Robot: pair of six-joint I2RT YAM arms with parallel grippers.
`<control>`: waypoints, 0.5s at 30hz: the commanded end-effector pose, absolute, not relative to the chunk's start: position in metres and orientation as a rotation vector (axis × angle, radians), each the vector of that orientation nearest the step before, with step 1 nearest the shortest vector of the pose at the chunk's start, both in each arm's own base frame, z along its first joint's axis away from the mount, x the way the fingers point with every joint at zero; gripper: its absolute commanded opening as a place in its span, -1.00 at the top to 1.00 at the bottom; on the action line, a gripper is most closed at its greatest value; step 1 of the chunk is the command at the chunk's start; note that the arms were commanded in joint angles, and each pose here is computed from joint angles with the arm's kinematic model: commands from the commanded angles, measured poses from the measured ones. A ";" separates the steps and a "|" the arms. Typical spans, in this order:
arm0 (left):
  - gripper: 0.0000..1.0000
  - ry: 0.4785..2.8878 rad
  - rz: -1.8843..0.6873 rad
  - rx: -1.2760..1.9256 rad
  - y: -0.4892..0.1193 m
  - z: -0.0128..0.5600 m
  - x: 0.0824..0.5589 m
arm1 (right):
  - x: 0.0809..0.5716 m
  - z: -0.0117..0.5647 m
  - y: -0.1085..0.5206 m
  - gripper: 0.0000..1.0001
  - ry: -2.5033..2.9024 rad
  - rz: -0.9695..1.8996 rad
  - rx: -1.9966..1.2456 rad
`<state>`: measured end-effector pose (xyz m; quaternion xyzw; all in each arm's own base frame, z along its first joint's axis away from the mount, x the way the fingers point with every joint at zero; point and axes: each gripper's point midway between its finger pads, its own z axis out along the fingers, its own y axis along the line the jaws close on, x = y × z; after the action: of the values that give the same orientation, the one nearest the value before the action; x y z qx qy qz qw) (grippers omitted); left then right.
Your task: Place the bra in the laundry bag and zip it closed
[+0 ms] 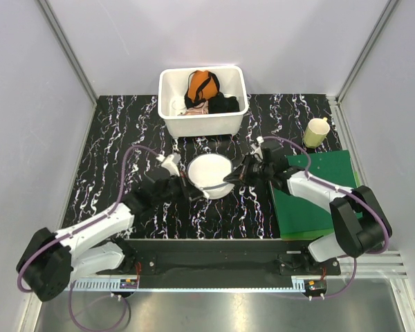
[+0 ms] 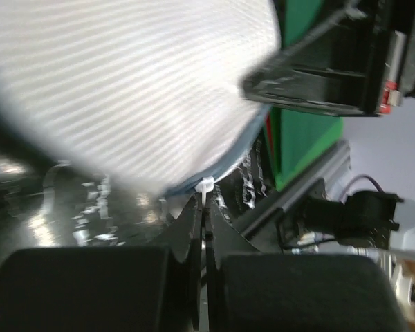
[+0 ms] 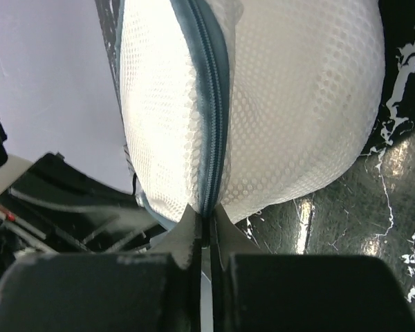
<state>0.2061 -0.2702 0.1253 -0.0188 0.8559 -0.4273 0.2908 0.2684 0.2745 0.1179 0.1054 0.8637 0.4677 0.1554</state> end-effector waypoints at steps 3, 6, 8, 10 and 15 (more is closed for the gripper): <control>1.00 2.302 -0.793 -0.139 -0.193 0.115 0.222 | 0.284 0.131 0.261 1.00 2.427 1.298 0.155; 1.00 2.292 -0.809 -0.085 -0.194 0.125 0.220 | 0.274 0.130 0.260 0.34 2.487 1.279 0.079; 0.68 2.274 -0.831 -0.052 -0.198 0.133 0.217 | 0.268 0.116 0.245 -0.66 2.564 1.108 0.062; 0.13 2.257 -0.823 -0.001 -0.205 0.142 0.213 | 0.263 0.109 0.223 -0.99 2.619 0.819 0.050; -0.93 2.236 -0.741 0.075 -0.226 0.156 0.201 | 0.241 0.112 0.201 -0.99 2.626 0.451 0.053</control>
<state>0.1964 -0.2136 0.1253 0.0143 0.8905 -0.3086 0.3339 0.2583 0.2304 0.1039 0.0419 0.9374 0.2889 0.1898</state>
